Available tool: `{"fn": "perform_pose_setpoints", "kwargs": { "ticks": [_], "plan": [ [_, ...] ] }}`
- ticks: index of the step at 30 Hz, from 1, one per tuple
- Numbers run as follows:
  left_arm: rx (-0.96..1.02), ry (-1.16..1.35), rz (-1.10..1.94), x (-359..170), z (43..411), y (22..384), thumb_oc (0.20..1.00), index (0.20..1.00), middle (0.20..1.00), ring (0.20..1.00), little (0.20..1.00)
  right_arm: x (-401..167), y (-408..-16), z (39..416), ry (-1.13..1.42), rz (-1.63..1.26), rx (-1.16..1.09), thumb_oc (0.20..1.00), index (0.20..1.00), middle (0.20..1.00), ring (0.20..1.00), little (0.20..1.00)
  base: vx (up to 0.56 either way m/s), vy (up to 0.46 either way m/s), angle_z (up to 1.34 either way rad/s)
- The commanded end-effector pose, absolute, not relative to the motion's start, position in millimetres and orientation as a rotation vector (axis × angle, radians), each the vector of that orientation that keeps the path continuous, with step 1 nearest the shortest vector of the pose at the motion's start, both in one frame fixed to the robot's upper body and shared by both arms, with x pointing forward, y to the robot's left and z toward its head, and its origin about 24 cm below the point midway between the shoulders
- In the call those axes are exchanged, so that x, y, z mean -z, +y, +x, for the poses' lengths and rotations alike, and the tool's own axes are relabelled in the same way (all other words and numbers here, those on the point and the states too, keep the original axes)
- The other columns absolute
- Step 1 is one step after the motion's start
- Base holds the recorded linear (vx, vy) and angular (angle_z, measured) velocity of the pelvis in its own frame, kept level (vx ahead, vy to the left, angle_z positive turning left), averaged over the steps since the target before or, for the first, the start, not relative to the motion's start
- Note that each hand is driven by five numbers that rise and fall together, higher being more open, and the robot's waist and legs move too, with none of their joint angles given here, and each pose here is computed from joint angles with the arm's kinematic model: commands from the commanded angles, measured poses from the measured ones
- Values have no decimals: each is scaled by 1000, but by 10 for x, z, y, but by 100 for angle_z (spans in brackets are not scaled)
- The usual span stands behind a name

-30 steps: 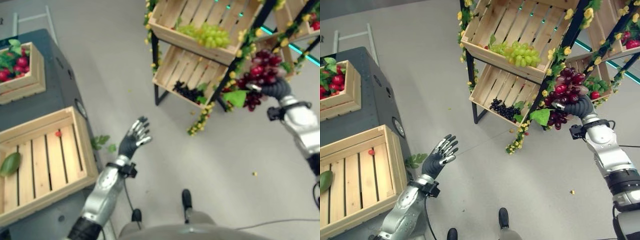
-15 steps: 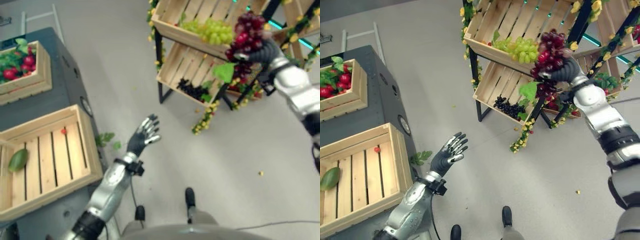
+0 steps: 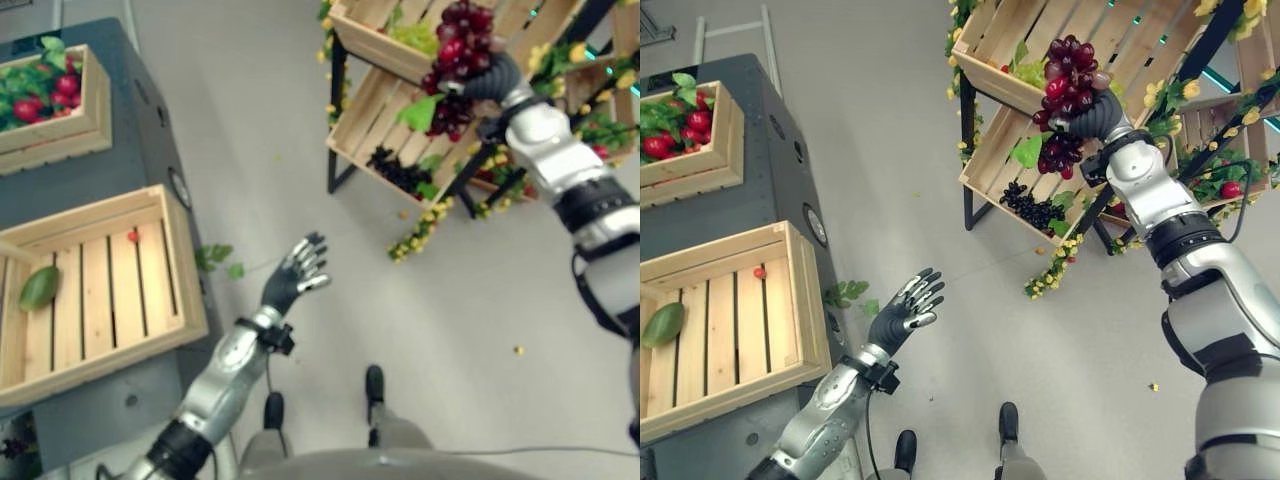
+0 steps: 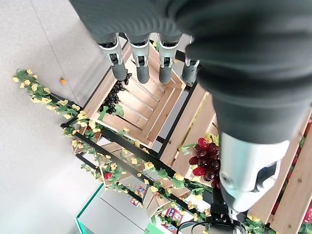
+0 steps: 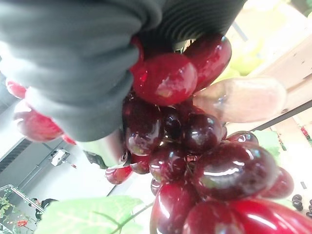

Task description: Pick up the fruits from the basket on one side to the basket on the other side

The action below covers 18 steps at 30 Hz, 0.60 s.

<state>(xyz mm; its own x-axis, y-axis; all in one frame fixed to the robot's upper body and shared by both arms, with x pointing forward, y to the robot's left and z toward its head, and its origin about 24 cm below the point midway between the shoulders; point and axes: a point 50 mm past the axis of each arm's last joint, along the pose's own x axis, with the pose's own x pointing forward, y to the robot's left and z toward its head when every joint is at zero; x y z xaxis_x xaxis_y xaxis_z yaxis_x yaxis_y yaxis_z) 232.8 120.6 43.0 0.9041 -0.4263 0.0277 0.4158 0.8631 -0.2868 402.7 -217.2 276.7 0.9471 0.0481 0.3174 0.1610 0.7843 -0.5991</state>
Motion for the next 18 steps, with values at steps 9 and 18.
{"fn": "perform_pose_setpoints", "kwargs": {
  "ticks": [9, 18],
  "plan": [
    [371, -87, -207, -645, 2381, 1493, 1000, 1000, 1000, 1000, 1000, -3755, -2282, 3786, -603, -624, 182, 200, 200, 200, 200, 200, 28, 76, 12],
    [356, -102, -261, -635, 2404, 1419, 1000, 1000, 1000, 1000, 1000, -3802, -2702, 3583, -585, -687, 269, 200, 200, 200, 200, 200, 194, -144, 77]
  ]
}}
